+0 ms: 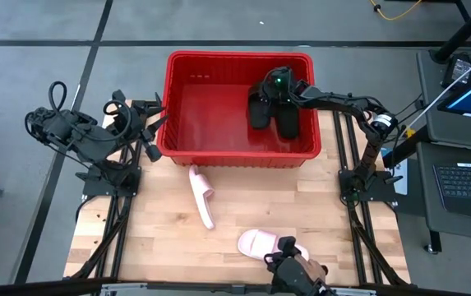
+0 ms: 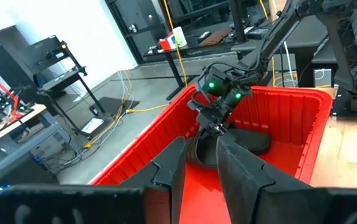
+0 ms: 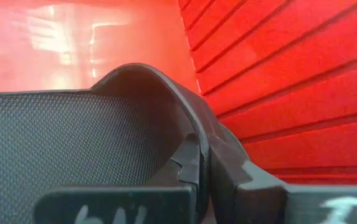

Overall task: Pick and place slides into bin
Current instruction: Put the black slide into the red bin

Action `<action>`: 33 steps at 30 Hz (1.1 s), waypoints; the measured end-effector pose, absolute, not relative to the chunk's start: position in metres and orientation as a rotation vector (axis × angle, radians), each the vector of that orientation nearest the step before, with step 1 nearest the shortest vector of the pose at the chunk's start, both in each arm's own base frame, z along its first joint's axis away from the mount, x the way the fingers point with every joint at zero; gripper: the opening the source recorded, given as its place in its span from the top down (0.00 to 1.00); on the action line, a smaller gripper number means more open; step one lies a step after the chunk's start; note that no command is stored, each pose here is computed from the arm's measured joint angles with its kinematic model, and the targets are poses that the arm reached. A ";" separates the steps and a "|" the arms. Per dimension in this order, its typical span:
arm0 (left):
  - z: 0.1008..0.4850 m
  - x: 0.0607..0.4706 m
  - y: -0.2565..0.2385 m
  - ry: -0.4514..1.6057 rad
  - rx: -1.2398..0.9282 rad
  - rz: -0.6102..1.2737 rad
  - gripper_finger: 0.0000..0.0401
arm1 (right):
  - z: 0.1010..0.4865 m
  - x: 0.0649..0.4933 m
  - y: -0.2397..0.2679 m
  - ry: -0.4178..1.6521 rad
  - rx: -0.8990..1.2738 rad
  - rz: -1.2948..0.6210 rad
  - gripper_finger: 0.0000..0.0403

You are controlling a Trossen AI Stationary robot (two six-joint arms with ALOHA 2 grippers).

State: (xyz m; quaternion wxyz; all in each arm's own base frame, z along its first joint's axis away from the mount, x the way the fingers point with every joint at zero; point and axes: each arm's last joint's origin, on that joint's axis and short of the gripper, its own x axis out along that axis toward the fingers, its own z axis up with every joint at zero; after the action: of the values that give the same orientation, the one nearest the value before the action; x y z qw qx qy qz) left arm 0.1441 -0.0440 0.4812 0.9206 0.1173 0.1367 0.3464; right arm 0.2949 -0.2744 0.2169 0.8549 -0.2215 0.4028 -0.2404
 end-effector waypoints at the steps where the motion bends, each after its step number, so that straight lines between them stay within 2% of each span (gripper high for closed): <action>1: 0.481 0.144 -0.044 0.281 0.241 0.712 0.79 | 0.217 0.295 -0.274 0.846 -0.466 -0.505 0.96; 13: 0.481 0.144 -0.044 0.281 0.242 0.712 0.79 | 0.210 0.294 -0.272 0.876 -0.418 -0.453 0.96; 18: 0.481 0.144 -0.044 0.281 0.242 0.712 0.79 | 0.202 0.298 -0.274 0.864 -0.374 -0.478 0.96; 33: 0.481 0.144 -0.044 0.278 0.233 0.714 0.79 | 0.205 0.303 -0.276 0.842 -0.426 -0.553 0.96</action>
State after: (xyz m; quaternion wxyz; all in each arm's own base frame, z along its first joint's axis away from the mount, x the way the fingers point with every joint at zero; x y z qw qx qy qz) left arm 0.1442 -0.0440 0.4811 0.9210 0.1134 0.1353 0.3473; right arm 0.3025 -0.2761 0.2047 0.8542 -0.2027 0.4003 -0.2627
